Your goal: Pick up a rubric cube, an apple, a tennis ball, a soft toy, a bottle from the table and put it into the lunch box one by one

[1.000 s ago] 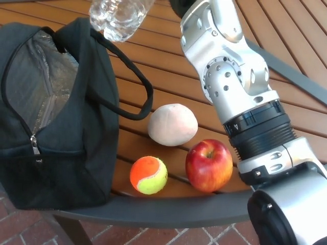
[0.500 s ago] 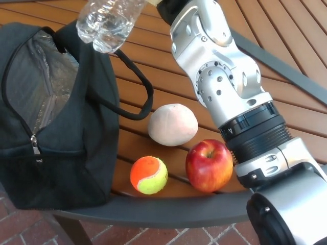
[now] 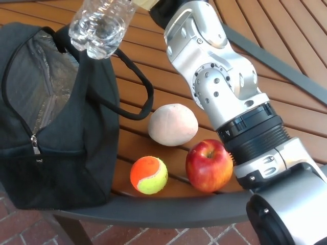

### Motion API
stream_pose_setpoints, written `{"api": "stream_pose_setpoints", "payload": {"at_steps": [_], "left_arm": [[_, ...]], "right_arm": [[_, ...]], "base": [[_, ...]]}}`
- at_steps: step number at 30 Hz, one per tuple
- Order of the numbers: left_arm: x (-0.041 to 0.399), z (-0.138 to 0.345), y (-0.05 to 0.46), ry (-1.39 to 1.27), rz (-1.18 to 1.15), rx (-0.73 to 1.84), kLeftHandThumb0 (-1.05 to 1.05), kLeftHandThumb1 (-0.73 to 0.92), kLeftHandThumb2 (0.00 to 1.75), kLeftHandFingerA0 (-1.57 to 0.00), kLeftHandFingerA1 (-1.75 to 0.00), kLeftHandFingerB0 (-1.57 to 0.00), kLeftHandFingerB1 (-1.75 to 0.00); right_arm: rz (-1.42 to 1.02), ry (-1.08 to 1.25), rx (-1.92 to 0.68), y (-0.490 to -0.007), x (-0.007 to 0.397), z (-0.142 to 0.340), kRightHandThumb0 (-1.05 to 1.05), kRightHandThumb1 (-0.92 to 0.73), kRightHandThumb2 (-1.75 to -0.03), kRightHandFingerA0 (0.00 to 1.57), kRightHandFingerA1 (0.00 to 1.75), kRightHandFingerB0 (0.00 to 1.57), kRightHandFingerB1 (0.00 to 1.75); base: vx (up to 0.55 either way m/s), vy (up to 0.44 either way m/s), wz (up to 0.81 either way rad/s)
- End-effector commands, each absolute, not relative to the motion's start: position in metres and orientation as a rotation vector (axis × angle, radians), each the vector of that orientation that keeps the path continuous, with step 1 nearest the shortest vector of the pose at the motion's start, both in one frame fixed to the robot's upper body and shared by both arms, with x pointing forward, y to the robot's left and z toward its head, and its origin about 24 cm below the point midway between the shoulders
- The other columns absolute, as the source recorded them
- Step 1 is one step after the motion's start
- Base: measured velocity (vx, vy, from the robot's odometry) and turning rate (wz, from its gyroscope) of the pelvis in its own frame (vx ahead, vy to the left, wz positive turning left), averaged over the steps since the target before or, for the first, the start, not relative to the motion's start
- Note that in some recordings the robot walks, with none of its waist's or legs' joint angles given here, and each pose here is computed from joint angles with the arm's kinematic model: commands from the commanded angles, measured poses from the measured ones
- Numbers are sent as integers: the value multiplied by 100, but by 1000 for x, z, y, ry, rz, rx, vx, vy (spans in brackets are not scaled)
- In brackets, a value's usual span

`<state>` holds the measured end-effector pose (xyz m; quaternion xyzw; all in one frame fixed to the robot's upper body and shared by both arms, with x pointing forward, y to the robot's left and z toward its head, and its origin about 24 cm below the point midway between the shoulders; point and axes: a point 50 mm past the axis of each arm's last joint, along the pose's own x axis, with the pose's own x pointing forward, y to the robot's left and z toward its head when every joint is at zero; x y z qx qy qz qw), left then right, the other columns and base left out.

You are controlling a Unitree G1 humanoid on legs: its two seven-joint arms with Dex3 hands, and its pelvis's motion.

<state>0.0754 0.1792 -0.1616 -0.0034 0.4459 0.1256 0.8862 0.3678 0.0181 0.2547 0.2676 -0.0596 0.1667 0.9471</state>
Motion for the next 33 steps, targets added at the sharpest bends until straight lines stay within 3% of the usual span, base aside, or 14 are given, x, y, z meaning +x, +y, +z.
{"api": "stream_pose_setpoints", "payload": {"at_steps": [1, 3, 4, 6, 11, 12, 14, 15, 16, 21, 22, 33], "left_arm": [[98, -155, 143, 820, 180, 3, -20, 63, 77, -98, -102, -91, -94], [96, -156, 143, 831, 183, -8, -22, 65, 71, -100, -101, -93, -93], [95, -156, 142, 831, 184, -10, -20, 64, 75, -100, -101, -92, -94], [94, -155, 141, 830, 182, 7, -16, 63, 84, -105, -95, -99, -90], [92, -156, 140, 843, 187, 27, -17, 65, 79, -106, -94, -99, -89], [92, -157, 139, 853, 187, 17, -24, 72, 65, -101, -87, -77, -75], [93, -157, 138, 865, 187, 4, -24, 72, 65, -101, -87, -77, -75], [98, -158, 136, 894, 178, 34, -40, 73, 61, -104, -87, -65, -63], [99, -157, 135, 877, 168, 31, -47, 77, 61, -77, -82, -66, -62], [101, -155, 133, 844, 155, 16, -47, 77, 61, -77, -82, -66, -62], [100, -154, 130, 832, 151, 1, -60, 78, 63, -58, -76, -56, -58], [97, -153, 119, 813, 145, -21, -60, 78, 63, -58, -76, -56, -58]], "right_arm": [[1136, 111, 911, 195, 200, 299, -27, -37, -138, 137, 159, 118, 146], [1162, 103, 901, 197, 196, 301, -28, -34, -142, 140, 166, 118, 151], [1172, 99, 901, 197, 195, 301, -19, -26, -165, 111, 175, 95, 175], [1194, 88, 899, 199, 192, 303, -19, -29, -164, 112, 175, 95, 175], [1224, 71, 892, 200, 188, 308, -18, -27, -166, 111, 175, 94, 175], [1238, 66, 890, 201, 186, 309, -16, -27, -166, 111, 175, 95, 175], [1255, 60, 889, 202, 184, 311, -16, -27, -166, 111, 175, 95, 175], [1282, 73, 882, 204, 178, 313, -22, -31, -144, 138, 166, 116, 151], [1297, 74, 875, 205, 175, 314, -23, -25, -146, 138, 172, 111, 153], [1314, 73, 865, 206, 172, 314, -23, -25, -146, 138, 172, 111, 153], [1331, 70, 861, 208, 169, 314, -15, -26, -162, 110, 175, 91, 175], [1364, 59, 859, 207, 164, 316, -15, -26, -162, 110, 175, 91, 175]], "base": [[0, 0, 0], [0, 0, 0], [0, 0, 0], [0, 0, 0], [0, 0, 0], [0, 0, 0], [0, 0, 0], [0, 0, 0], [0, 0, 0], [0, 0, 0], [0, 0, 0], [0, 0, 0]]}}
